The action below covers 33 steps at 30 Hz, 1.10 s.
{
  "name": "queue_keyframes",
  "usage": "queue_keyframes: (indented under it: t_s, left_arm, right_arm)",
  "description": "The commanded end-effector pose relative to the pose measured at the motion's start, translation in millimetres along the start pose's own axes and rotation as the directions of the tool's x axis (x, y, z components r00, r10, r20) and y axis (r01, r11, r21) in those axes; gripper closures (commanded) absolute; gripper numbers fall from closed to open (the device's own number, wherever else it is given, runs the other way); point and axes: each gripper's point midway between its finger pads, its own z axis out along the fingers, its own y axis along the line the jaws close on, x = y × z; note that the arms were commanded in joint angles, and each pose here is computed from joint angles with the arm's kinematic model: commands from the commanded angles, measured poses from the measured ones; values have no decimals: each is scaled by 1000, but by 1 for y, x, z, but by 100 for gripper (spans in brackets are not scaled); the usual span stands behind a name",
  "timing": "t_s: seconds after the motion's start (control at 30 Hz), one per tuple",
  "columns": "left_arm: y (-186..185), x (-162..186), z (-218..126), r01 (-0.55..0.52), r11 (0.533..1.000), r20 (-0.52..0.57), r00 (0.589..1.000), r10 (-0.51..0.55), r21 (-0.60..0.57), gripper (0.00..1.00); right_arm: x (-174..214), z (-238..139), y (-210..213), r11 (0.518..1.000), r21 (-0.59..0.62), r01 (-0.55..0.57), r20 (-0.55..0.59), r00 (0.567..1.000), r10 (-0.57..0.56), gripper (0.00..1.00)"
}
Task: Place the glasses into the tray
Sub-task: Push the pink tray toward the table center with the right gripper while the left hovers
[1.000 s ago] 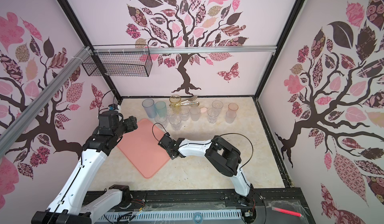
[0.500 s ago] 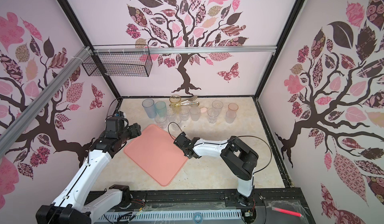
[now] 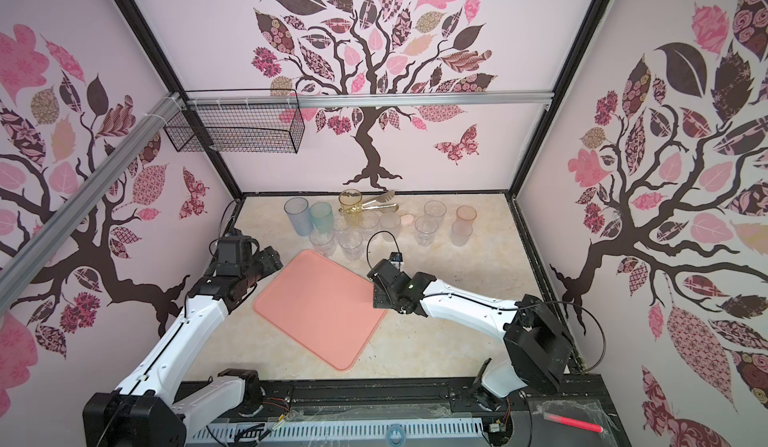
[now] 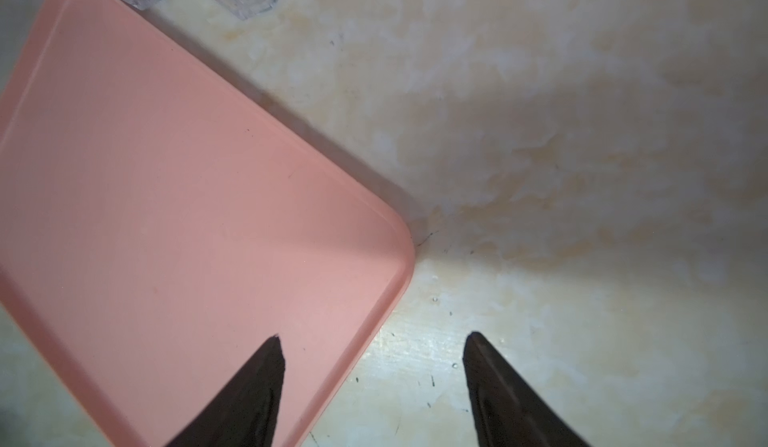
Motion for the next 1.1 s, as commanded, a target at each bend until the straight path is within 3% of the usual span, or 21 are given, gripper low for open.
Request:
queue_keyframes:
  t_s: [0.0,0.23,0.6,0.77,1.07]
  left_arm:
    - [4,3,9,26,1000,2,1000,-25,-11,19]
    - [6,4,10,29,999,8,1000,-29,-14,19]
    - [8,6,6,20,1000,8,1000,-20,-17,20]
    - [9,6,5,17,1000,9,1000,-17,-17,20]
    - [8,10,6,61,998,0,998,-61,-11,22]
  right_arm:
    - [28,12,-3,992,15,-127,-109,986,128,34]
    - [45,31,3,993,5,-119,-170,978,118,49]
    - [45,53,-6,997,59,-47,-157,986,55,68]
    - [35,59,-18,996,93,-20,-144,989,33,79]
    - [5,64,-48,976,175,129,-150,983,-104,97]
